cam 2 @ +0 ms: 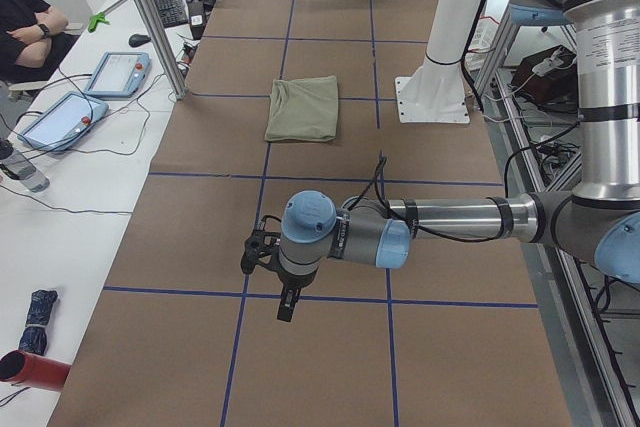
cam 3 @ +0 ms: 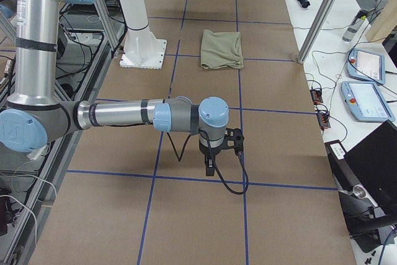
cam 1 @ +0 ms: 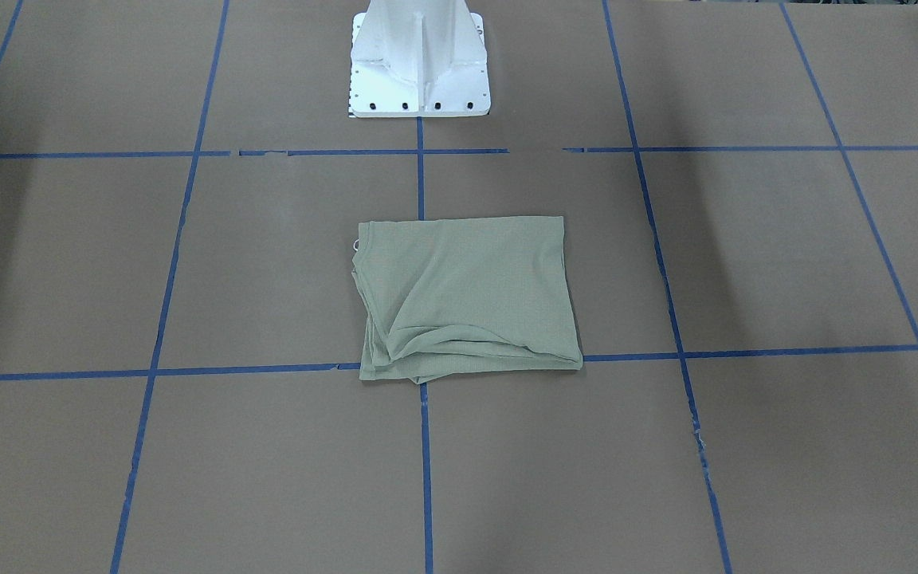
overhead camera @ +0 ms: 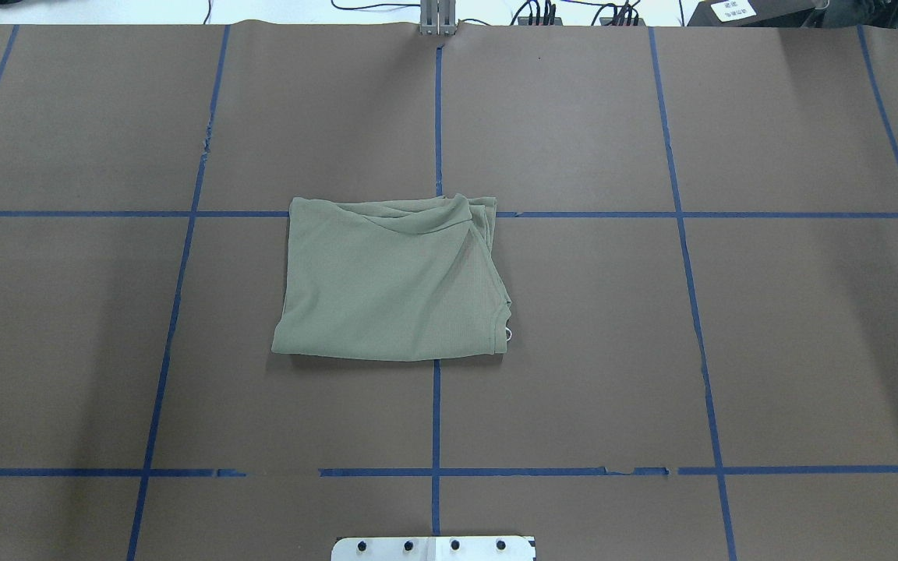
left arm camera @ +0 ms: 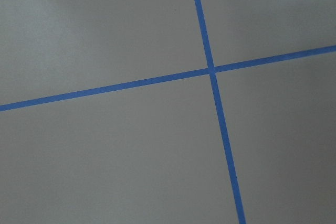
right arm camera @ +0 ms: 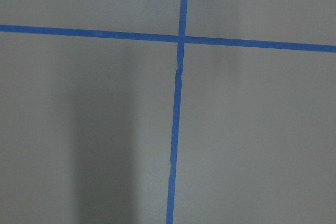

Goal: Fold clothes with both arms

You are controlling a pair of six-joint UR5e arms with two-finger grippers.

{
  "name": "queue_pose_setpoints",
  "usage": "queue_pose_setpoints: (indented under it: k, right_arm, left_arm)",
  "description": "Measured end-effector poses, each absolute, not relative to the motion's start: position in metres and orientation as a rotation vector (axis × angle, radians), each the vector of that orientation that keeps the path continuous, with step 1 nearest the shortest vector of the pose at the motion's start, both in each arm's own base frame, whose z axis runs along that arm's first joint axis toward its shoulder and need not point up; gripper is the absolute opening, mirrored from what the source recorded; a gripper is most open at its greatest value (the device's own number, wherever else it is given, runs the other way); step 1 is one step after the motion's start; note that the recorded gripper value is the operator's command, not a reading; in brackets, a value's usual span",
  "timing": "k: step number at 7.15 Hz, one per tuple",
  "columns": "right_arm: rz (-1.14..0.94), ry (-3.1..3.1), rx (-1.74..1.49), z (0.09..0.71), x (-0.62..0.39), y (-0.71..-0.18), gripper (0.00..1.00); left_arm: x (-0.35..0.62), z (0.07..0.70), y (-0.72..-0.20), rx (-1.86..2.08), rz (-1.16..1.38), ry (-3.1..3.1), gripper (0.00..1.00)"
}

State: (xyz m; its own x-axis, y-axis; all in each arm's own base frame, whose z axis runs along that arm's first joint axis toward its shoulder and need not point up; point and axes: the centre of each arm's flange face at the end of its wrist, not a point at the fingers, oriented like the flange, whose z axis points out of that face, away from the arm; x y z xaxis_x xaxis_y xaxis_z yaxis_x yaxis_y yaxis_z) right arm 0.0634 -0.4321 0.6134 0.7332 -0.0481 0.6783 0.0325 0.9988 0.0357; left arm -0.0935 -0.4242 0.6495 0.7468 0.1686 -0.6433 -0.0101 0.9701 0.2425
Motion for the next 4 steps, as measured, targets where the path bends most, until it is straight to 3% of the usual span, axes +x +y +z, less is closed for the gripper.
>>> queue_pose_setpoints:
  k: [4]
  right_arm:
    - [-0.048, -0.749, 0.016, 0.6166, 0.0621, -0.4316, 1.00]
  left_arm:
    - [-0.0925, 0.6416, -0.4225, 0.250, 0.112, 0.728, 1.00]
